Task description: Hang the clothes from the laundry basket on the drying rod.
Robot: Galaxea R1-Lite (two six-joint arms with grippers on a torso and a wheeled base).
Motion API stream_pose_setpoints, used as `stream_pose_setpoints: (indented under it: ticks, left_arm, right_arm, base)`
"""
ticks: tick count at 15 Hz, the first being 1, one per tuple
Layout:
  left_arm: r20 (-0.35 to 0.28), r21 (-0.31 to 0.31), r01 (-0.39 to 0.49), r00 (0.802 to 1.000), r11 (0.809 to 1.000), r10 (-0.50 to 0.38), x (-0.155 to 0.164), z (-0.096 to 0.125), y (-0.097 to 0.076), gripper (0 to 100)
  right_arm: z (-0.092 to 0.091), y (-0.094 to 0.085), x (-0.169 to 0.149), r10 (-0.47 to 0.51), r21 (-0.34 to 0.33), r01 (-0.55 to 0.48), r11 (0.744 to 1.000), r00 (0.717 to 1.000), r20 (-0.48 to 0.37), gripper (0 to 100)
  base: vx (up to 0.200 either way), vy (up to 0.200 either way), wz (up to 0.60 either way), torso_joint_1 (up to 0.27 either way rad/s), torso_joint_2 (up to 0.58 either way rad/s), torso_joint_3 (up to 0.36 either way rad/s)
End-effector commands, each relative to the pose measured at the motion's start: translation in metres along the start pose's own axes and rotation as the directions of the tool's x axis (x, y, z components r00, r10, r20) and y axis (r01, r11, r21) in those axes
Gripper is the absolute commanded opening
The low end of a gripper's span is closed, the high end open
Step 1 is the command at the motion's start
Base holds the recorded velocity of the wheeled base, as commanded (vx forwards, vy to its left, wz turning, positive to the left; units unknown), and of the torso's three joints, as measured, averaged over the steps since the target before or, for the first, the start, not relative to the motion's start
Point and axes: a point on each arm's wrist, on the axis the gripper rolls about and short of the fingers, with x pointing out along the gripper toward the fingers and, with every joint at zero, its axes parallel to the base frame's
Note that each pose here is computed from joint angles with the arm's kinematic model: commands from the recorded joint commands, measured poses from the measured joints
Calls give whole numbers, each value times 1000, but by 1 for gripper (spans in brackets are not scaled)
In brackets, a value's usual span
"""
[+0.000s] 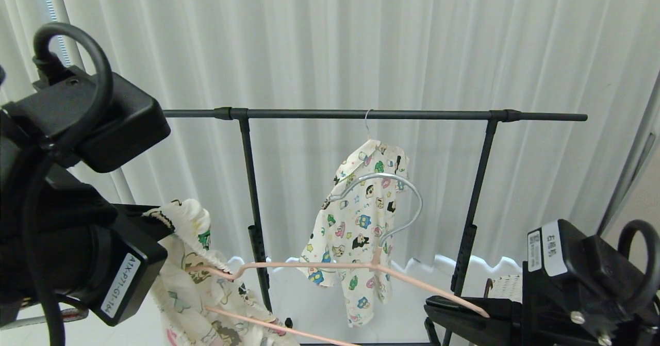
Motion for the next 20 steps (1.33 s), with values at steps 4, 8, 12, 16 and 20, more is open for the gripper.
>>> stream_pose_setpoints:
  ticks: [4, 8, 12, 16, 20]
  left_arm:
    - [61, -20, 72, 996, 997, -70, 1, 20, -7, 0]
    - [75, -3, 144, 987, 990, -143, -1, 23, -12, 0]
    - [154, -32, 192, 971, 981, -185, 5, 39, -22, 0]
    - [206, -36, 242, 951, 970, -230, 10, 48, -33, 0]
    - [224, -44, 250, 946, 967, -234, 10, 50, -33, 0]
  right_arm:
    - [-17, 2, -2, 77, -90, -85, 992, 992, -95, 0]
    - [-17, -6, -3, 35, -68, -41, 997, 996, -87, 0]
    - [-5, -5, 4, 46, -37, -48, 998, 997, -64, 0]
    - [-3, 14, 42, 103, 67, -101, 993, 994, -34, 0]
    - [2, 28, 71, 66, 214, -60, 975, 998, -21, 0]
  base:
    - [0, 0, 0, 0, 0, 0]
    - [0, 0, 0, 0, 0, 0]
    - [0, 0, 0, 0, 0, 0]
    - [0, 0, 0, 0, 0, 0]
    - [0, 0, 0, 0, 0, 0]
